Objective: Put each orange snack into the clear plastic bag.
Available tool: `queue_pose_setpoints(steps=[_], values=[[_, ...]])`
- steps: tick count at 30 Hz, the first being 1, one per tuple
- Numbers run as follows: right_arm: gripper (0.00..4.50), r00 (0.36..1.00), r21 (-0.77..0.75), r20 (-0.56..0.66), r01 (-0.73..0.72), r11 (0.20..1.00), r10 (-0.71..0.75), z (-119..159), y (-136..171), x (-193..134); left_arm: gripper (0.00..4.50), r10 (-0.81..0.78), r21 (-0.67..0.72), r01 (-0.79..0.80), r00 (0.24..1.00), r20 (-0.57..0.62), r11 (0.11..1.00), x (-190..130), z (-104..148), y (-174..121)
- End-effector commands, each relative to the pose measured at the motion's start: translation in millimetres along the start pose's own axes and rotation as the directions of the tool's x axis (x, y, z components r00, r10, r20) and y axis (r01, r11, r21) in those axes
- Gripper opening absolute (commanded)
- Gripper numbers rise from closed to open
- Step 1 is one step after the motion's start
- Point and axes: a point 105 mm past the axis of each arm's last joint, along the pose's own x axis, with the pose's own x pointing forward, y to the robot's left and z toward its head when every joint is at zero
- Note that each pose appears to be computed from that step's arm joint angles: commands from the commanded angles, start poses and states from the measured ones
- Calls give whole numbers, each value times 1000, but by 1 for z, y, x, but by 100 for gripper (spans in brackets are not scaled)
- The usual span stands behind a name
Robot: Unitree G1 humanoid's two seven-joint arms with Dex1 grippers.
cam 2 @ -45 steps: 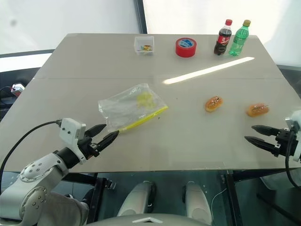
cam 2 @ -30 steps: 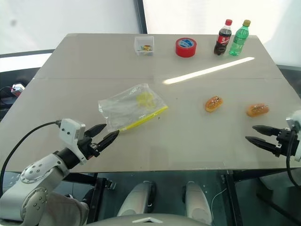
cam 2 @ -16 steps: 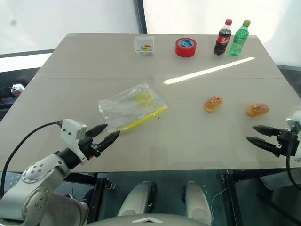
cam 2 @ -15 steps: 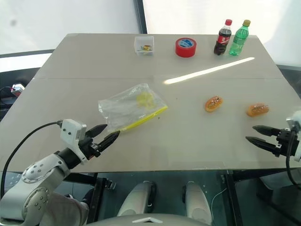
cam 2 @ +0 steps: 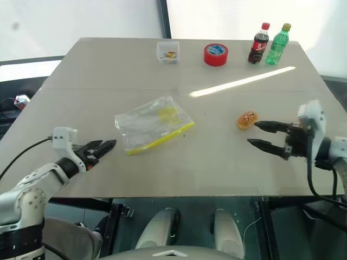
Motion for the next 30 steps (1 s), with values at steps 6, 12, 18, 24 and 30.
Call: queue_pose_setpoints(steps=[6,12,18,24,30], values=[[254,999,-69,38,-15,997,18,13,3,16,318,-218,-142,204,971,-95,969,45,-22,-41],[254,998,-72,49,-29,997,33,8,11,29,295,-265,-194,243,959,-97,950,79,-23,-56],[254,997,-188,-50,42,981,-52,-11,1,44,93,-353,-197,339,935,-39,920,94,-6,-81],[254,985,-334,-97,103,937,-143,-26,-9,67,1,-517,-347,492,855,22,798,86,16,-116],[254,963,-572,-198,40,819,-185,-58,-20,95,1,-600,-475,567,794,96,673,69,50,-137]])
